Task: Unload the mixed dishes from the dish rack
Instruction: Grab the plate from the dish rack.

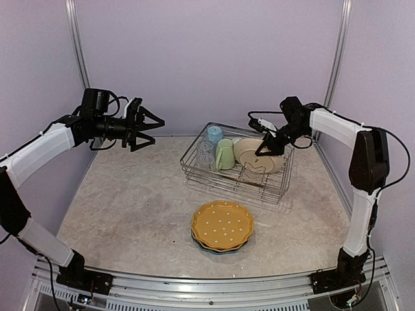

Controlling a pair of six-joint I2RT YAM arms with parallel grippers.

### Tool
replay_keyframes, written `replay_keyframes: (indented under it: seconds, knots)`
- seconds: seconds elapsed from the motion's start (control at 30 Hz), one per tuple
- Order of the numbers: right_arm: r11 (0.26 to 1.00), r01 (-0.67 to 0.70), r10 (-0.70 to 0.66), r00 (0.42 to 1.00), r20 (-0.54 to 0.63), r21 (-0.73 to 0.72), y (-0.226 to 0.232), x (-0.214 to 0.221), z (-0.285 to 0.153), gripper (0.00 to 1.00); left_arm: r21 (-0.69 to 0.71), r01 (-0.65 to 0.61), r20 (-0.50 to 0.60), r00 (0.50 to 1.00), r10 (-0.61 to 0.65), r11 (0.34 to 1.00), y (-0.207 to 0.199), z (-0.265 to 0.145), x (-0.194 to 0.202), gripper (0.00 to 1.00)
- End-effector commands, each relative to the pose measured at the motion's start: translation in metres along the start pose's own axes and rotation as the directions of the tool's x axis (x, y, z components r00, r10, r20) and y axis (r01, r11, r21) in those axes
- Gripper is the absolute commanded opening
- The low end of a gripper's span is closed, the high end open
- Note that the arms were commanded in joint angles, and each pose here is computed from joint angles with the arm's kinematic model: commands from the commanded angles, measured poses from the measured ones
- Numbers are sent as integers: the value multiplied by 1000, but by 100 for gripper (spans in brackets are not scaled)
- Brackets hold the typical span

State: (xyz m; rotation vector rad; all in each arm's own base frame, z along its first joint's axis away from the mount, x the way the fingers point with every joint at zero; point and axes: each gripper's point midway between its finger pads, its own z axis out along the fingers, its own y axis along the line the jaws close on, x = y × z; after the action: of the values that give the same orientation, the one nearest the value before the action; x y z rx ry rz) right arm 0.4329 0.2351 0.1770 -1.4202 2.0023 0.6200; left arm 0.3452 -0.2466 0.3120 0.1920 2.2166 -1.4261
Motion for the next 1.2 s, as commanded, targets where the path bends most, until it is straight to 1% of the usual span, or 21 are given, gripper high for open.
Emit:
replay_keyframes:
  seconds: [0.0, 0.03, 0.1, 0.17, 0.2, 0.27, 0.37, 0.57, 0.6, 0.77, 0.83, 0.87, 0.97, 1.03, 1.17]
  knots:
    - [998, -58, 59, 998, 35, -20, 4, -15, -14, 19, 24, -24, -2, 1000, 24, 999, -12, -1, -2, 99]
    - [997, -70, 70, 997, 35, -22, 4, -15, -15, 23, 25, -25, -2, 1000, 25, 999, -12, -1, -2, 99]
    - [996, -92, 93, 995, 29, -11, 2, -14, -14, 35, 26, -25, -1, 1000, 25, 999, -11, -1, -2, 99]
    - [994, -106, 106, 994, 17, 18, -2, -10, -14, 44, 26, -23, -4, 1000, 23, 999, -12, 0, -1, 99]
    - [992, -115, 115, 993, 9, 43, -6, -9, -15, 50, 26, -23, -3, 1000, 23, 999, -12, -1, -2, 99]
    - [990, -125, 126, 992, 2, 65, -7, -6, -16, 55, 27, -23, -3, 1000, 23, 999, -12, 0, -2, 99]
    - [985, -144, 145, 989, 4, 95, -10, -8, -21, 53, 28, -22, -4, 1000, 22, 999, -12, 0, -1, 99]
    - [979, -186, 184, 982, 35, 80, -2, -18, -31, 47, 29, -18, -6, 1000, 18, 999, -11, 0, -1, 99]
    - [976, -199, 196, 980, 37, 94, -3, -18, -33, 47, 29, -18, -5, 1000, 18, 999, -11, 0, -2, 99]
    - [963, -226, 219, 974, 59, 146, 4, -12, -43, 58, 33, -17, -6, 1000, 17, 999, -11, 0, -1, 99]
    - [963, -224, 220, 974, 45, 147, 9, -4, -43, 58, 34, -15, -7, 1000, 16, 999, -11, 1, -1, 99]
    - [965, -221, 218, 975, 38, 138, 11, -1, -42, 56, 37, -15, -8, 1000, 16, 999, -12, 1, -1, 99]
    - [976, -207, 204, 978, 42, 63, 15, -2, -39, 42, 38, -11, -10, 1000, 11, 999, -10, 2, 0, 99]
    - [981, -193, 193, 980, 41, 10, 15, -2, -35, 36, 37, -7, -13, 1000, 7, 999, -9, 3, 0, 99]
    - [978, -197, 199, 980, 22, -75, 12, 1, -23, 34, 24, -10, -9, 1000, 10, 1000, -5, 4, -1, 99]
